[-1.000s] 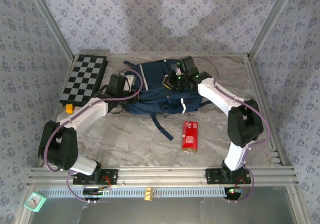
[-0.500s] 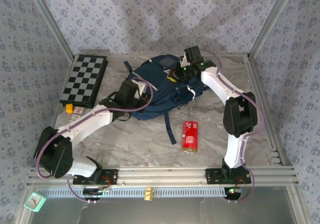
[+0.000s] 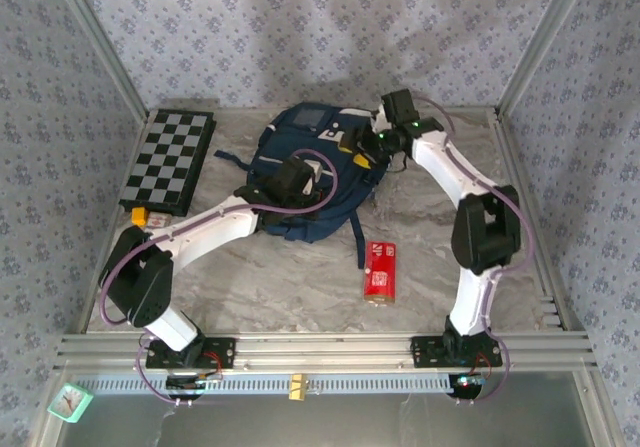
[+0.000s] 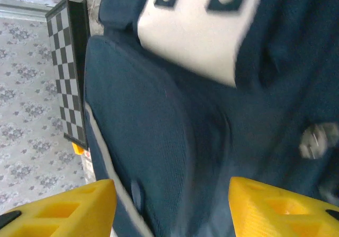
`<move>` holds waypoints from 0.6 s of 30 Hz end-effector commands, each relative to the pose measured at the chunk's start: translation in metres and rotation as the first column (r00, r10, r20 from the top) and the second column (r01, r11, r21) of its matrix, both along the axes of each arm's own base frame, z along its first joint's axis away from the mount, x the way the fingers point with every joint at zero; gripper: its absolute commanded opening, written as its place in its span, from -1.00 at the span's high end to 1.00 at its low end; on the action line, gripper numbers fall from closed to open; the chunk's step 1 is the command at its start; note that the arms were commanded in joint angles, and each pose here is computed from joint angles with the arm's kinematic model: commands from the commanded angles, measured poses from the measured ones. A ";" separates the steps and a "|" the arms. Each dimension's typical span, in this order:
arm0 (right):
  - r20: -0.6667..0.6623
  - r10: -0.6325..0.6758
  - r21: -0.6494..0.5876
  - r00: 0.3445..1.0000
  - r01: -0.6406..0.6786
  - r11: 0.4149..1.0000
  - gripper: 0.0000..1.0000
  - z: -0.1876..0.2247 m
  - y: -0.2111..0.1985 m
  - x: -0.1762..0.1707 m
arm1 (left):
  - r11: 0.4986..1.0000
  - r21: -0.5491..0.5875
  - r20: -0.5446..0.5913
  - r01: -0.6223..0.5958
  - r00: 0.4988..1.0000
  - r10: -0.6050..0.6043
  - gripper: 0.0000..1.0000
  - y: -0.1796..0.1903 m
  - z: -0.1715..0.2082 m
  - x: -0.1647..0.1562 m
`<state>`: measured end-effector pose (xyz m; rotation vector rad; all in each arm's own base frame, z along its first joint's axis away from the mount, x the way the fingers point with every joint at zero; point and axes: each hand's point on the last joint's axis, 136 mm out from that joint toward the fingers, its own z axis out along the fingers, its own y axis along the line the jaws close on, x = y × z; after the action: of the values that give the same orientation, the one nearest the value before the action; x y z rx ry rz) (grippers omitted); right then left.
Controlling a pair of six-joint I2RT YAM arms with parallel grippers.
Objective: Pack the student bag
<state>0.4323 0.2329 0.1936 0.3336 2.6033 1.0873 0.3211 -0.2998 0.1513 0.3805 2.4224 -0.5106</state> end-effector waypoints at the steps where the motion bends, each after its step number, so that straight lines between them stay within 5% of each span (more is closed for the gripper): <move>1: -0.011 -0.039 0.042 0.999 0.039 0.998 -0.13 0.009 0.009 -0.021 | 1.000 -0.030 0.017 0.000 1.000 0.000 1.00 -0.006 0.015 0.004; 11: -0.060 -0.123 0.105 0.991 0.129 0.986 0.13 -0.008 0.047 -0.036 | 0.999 -0.042 0.027 0.027 0.999 -0.026 1.00 -0.011 0.022 0.005; 18: -0.030 -0.118 0.056 0.993 0.120 0.991 0.86 -0.010 0.031 -0.029 | 1.000 -0.002 0.045 0.027 0.999 -0.027 1.00 -0.004 0.022 0.002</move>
<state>0.3903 0.2748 0.1784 0.5266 2.5803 1.1609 0.3240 -0.3046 0.1624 0.3953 2.4035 -0.5258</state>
